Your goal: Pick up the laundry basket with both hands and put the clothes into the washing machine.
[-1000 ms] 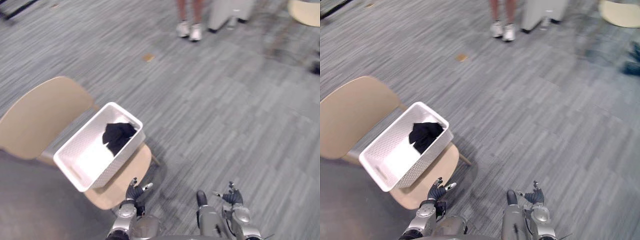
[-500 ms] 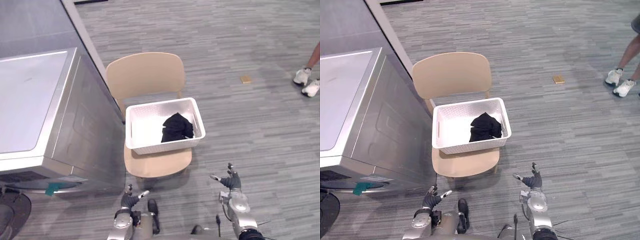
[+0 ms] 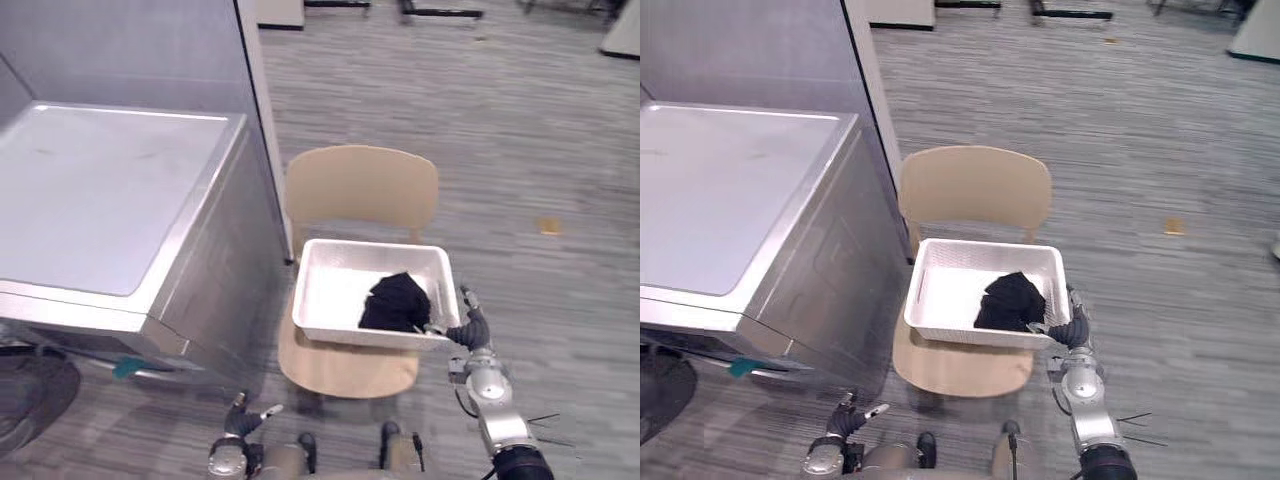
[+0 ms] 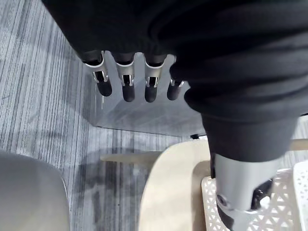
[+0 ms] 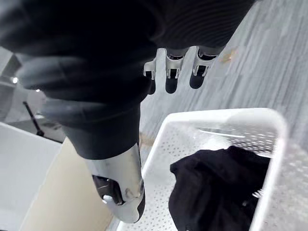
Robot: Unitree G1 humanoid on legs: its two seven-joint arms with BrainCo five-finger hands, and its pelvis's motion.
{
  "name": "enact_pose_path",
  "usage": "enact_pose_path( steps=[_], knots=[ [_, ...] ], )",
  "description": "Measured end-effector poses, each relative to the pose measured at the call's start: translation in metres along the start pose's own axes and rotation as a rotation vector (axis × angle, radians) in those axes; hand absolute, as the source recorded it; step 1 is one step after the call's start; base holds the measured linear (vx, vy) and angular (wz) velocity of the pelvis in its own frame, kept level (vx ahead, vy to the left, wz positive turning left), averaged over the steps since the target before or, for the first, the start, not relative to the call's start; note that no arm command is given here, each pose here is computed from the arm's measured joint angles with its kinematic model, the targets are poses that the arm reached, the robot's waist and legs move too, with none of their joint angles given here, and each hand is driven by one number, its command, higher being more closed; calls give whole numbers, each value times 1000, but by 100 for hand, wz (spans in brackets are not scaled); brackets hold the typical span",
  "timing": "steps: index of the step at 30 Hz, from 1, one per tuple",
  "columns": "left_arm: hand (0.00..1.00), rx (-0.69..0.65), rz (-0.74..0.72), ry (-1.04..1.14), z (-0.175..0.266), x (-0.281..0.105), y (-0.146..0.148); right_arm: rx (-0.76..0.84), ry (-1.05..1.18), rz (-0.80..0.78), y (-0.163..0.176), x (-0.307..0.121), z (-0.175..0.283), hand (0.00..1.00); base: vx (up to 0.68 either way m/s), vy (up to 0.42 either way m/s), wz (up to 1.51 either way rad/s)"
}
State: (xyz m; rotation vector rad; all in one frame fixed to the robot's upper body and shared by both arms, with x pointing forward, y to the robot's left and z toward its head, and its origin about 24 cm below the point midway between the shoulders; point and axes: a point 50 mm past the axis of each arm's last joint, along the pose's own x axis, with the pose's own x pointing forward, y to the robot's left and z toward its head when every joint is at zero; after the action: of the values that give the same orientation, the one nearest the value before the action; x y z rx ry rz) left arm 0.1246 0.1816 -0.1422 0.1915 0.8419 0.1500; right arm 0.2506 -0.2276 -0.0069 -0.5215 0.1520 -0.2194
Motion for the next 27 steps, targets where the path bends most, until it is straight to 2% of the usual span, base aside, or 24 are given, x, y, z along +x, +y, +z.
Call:
enact_pose_path(
  steps=[4,10,15,19,23,24,27],
  knots=[
    [0,15,-1,-8,1,0,1,-120,-38,44,-3,4,3,0,108,-122,40],
    [0,40,0,-30,6,3,3,-291,-55,133,5,34,12,0,-6,-16,36],
    [0,48,0,-109,30,11,4,-360,-93,119,-1,73,44,0,-164,31,27],
    [0,50,-8,-173,53,18,1,-451,-69,33,-24,101,68,0,-259,32,17],
    [0,48,-24,-246,78,23,-5,-551,-73,-94,-63,123,99,0,-256,19,6],
    [0,37,-31,-269,85,24,-7,-568,-62,-111,-71,126,104,100,-167,-2,10],
    [0,40,-49,-307,97,24,-13,-598,-53,-145,-85,130,111,100,-108,-8,7]
  ],
)
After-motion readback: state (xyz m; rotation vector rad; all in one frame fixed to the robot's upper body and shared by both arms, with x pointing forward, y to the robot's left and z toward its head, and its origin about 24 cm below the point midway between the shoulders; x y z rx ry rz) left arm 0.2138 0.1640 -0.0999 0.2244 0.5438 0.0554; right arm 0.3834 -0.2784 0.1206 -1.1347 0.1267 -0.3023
